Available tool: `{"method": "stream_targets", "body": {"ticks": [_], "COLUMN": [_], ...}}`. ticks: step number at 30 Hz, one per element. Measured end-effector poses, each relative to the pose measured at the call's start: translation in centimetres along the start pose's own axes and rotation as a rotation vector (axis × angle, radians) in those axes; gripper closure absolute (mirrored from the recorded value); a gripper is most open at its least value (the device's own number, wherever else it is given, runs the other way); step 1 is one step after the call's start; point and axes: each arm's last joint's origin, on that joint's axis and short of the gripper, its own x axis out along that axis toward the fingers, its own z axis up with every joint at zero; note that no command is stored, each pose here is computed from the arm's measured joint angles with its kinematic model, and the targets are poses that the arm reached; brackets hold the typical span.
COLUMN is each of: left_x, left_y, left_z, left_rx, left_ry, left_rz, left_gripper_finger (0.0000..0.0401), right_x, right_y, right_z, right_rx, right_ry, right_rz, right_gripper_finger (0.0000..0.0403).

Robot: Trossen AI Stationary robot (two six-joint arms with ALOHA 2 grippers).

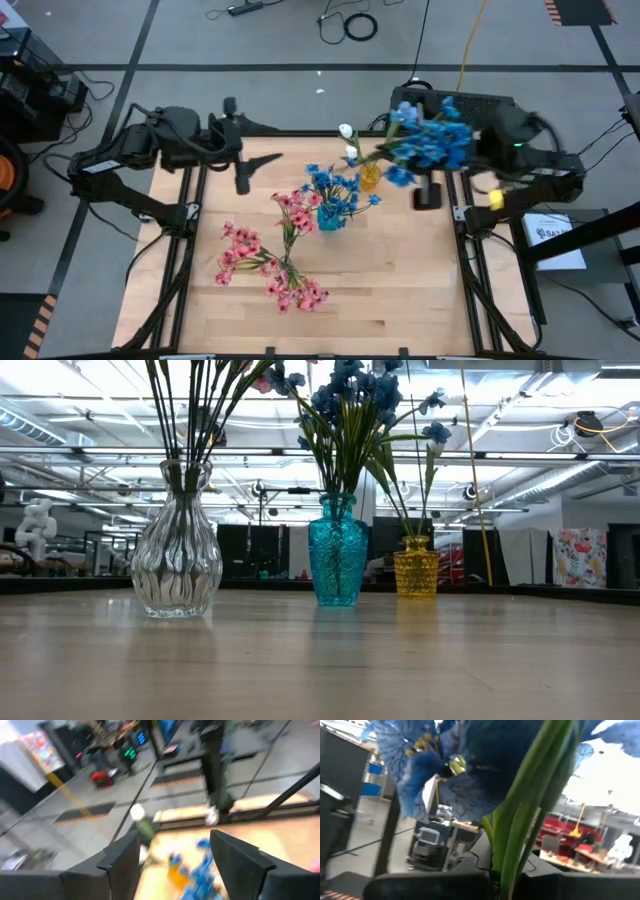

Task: Sort flowers into vase by color
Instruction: Put the blue flowers into the blue vase

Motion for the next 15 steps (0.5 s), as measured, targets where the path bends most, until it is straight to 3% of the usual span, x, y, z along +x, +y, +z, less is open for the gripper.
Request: {"method": "stream_targets", "body": {"ticks": [6, 15], "left_x": [-1.2, 0.3], "left_y": [0.1, -0.6], "left_z": [-1.7, -7.2], "left_rx": [-0.02, -0.064], "left_ry": [0.086, 0.159], "left_rz": [0.046, 0.096], "left_gripper_finger": [0.0153, 0.0153], "right_x": [-3.5, -4.6], "right_y": [0.8, 3.1], "right_z": [1.3, -1.1], "right_rx": [0.094, 0.126], "right_ry": [0.11, 0.313], "right_rz": [0.084, 0.185], "right_gripper_finger": [0.0397, 0.0397]}}
